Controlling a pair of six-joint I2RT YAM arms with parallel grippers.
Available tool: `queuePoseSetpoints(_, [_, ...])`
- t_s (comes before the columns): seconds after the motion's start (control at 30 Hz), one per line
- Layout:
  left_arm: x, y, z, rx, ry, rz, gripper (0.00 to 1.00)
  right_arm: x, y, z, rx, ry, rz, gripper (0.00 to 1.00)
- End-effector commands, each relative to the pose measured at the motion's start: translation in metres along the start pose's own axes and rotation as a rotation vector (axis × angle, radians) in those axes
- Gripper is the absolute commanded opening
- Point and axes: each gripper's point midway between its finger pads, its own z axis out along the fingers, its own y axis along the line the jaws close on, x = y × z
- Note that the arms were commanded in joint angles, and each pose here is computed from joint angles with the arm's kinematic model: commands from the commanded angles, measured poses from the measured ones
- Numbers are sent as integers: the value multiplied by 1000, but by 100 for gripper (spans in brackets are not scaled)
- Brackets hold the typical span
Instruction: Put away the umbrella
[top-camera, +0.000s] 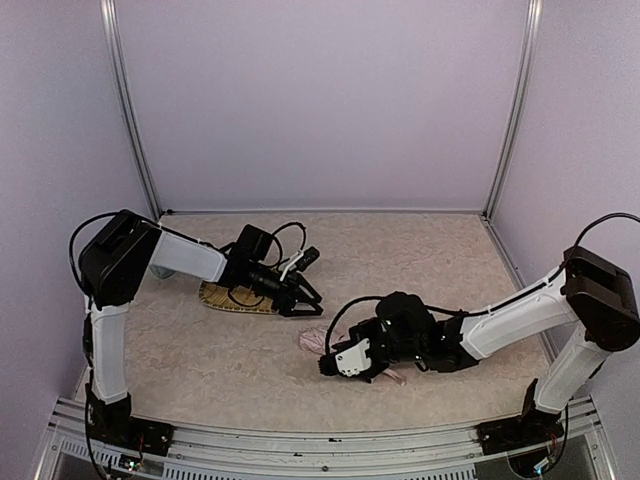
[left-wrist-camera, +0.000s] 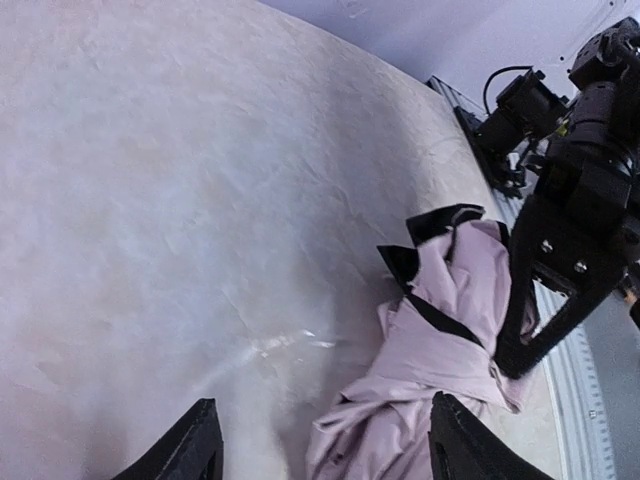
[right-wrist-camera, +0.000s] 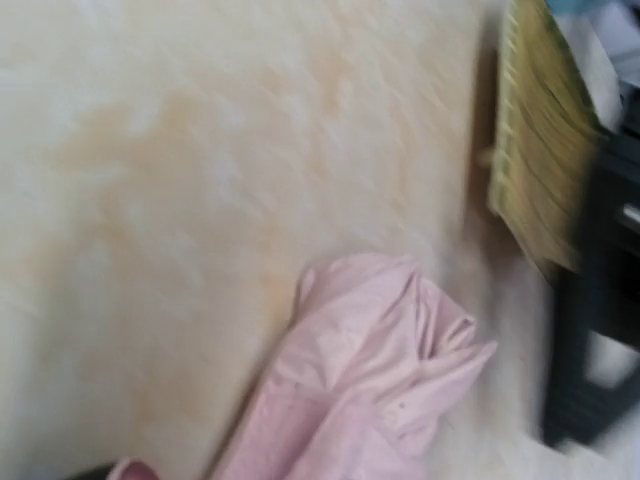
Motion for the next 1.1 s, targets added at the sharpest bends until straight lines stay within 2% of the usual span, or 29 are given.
queuePoseSetpoints(0.0, [-38, 5, -5, -163, -27, 173, 73, 11, 52, 3, -177, 26, -2, 0])
queuePoseSetpoints(0.07, [-26, 8, 6, -172, 24, 190, 74, 11, 51, 3, -175, 28, -4, 0])
queuePoseSetpoints(0.2, [7, 5, 21, -124, 119, 126, 76, 11, 51, 3, -174, 32, -1, 0])
queuePoseSetpoints(0.4, [49, -14, 48, -137, 267, 199, 78, 11, 52, 4, -174, 28, -4, 0])
queuePoseSetpoints(0.5, [57, -20, 56, -108, 308, 196, 88, 11, 53, 4, -178, 29, -5, 0])
queuePoseSetpoints(0.57, [60, -26, 55, -94, 315, 200, 89, 12, 54, 4, -178, 32, -3, 0])
queuePoseSetpoints(0.8, [79, -44, 53, -72, 373, 273, 89, 14, 53, 5, -174, 43, -5, 0])
queuePoseSetpoints(1.0, [128, -14, 56, -171, 539, 190, 83, 13, 50, 5, -159, 43, 2, 0])
queuePoseSetpoints(1.07, [144, -5, 55, -190, 594, 156, 80, 11, 50, 5, -155, 39, 4, 5])
